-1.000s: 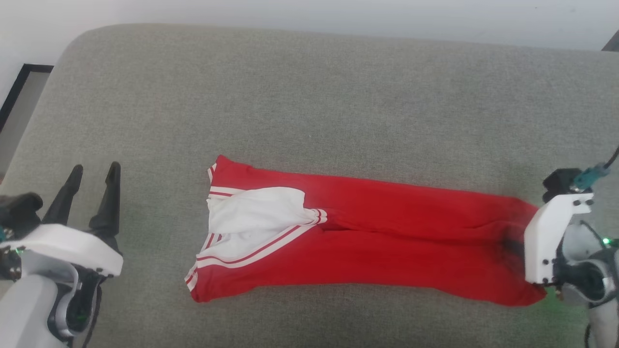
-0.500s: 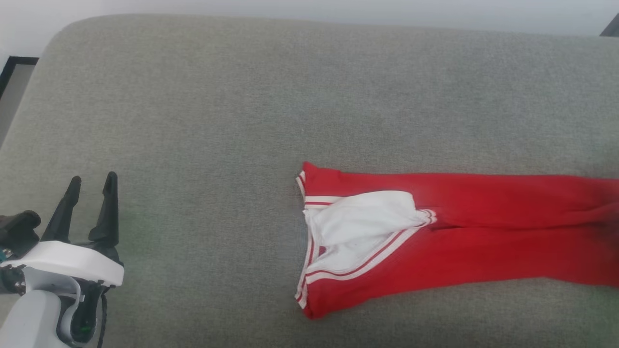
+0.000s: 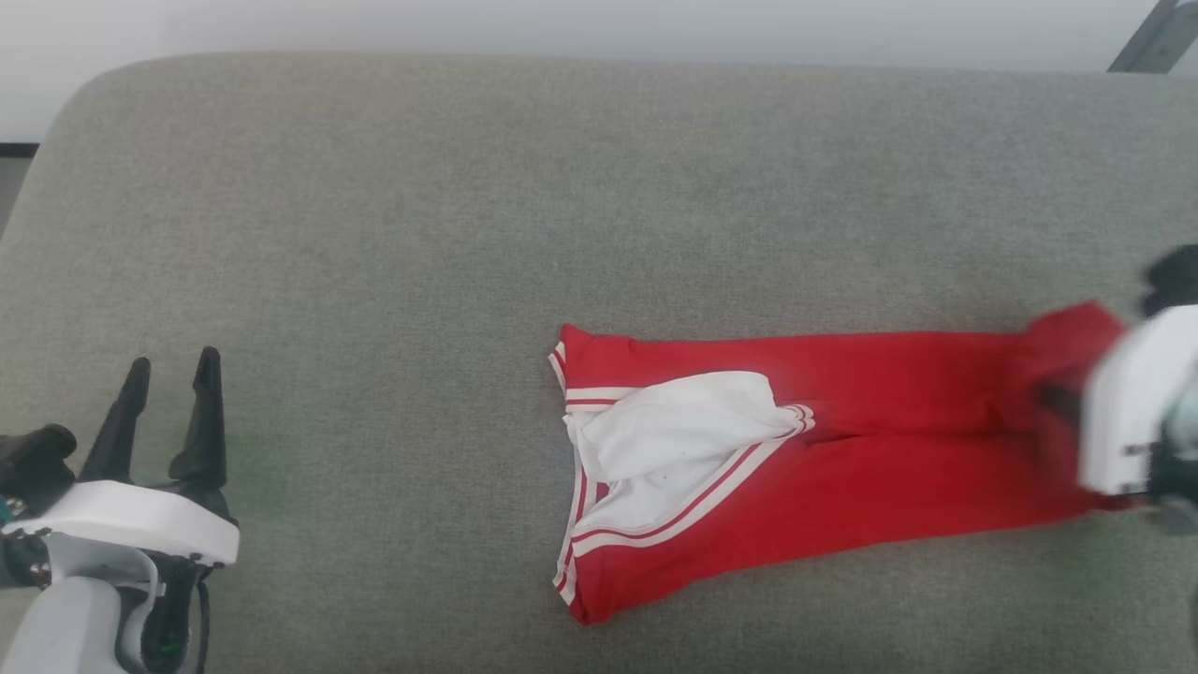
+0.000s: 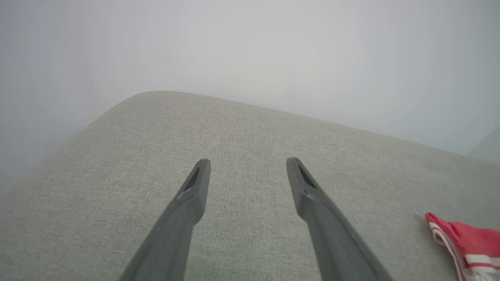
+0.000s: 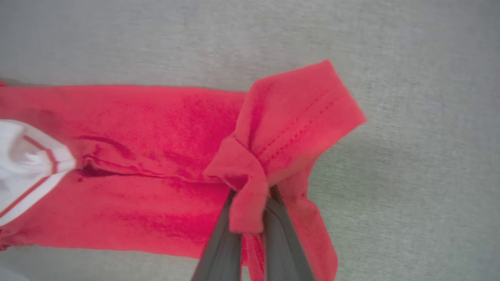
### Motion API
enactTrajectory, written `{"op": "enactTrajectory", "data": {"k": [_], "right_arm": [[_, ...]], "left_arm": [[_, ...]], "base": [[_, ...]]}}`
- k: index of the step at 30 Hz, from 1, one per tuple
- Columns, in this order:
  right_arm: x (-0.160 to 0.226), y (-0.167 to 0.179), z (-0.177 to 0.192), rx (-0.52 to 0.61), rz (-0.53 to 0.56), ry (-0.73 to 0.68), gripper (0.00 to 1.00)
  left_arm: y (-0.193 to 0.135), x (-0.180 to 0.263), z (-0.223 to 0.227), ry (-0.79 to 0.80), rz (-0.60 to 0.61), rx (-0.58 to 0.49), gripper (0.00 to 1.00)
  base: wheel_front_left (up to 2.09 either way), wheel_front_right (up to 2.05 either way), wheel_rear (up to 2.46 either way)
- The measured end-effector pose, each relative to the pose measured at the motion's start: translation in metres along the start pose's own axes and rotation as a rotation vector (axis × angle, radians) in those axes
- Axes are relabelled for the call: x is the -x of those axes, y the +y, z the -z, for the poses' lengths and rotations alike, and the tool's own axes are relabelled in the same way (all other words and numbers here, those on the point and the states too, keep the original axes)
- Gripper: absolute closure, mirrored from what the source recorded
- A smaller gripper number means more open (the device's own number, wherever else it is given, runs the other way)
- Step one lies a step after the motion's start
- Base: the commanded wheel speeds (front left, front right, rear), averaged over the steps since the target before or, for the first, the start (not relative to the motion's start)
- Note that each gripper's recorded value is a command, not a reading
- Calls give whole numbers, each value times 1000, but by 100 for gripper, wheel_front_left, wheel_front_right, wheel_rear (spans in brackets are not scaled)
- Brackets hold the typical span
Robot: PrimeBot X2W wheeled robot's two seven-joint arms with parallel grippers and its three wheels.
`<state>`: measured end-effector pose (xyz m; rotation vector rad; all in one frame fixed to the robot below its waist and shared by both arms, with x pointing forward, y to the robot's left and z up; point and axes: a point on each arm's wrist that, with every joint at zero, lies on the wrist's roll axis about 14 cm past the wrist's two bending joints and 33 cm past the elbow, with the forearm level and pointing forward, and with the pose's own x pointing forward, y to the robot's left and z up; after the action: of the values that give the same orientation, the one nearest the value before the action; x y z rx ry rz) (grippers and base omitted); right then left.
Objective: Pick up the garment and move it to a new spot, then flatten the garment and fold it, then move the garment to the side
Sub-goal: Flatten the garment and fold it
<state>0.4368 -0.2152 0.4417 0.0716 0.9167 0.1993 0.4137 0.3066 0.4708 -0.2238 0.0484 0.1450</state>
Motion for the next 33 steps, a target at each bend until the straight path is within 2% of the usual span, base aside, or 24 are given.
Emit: {"op": "enactTrajectory", "data": {"k": [5, 15, 21, 26, 29, 30, 33], "right_arm": [[6, 66, -8, 96, -150, -36, 100], [-8, 187, 3, 277, -413, -9, 100], [-18, 237, 16, 358, -516, 24, 100], [-27, 255, 29, 413, -541, 59, 100], [-28, 261, 25, 423, -550, 38, 58], [-28, 263, 23, 421, -555, 28, 0], [-25, 264, 18, 417, -562, 12, 0]], "left_arm": [[-4, 5, 0, -1, 7, 3, 0], [-1, 21, -5, -9, 0, 9, 0], [6, 32, -7, -10, -22, 12, 0], [13, 39, -10, -16, -43, 16, 0], [15, 40, -10, -16, -50, 19, 0], [15, 40, -10, -17, -50, 21, 0], [15, 39, -12, -21, -49, 21, 0]], "base": [[0, 0, 0], [0, 0, 0], [0, 0, 0], [0, 0, 0], [0, 0, 0], [0, 0, 0], [0, 0, 0]]}}
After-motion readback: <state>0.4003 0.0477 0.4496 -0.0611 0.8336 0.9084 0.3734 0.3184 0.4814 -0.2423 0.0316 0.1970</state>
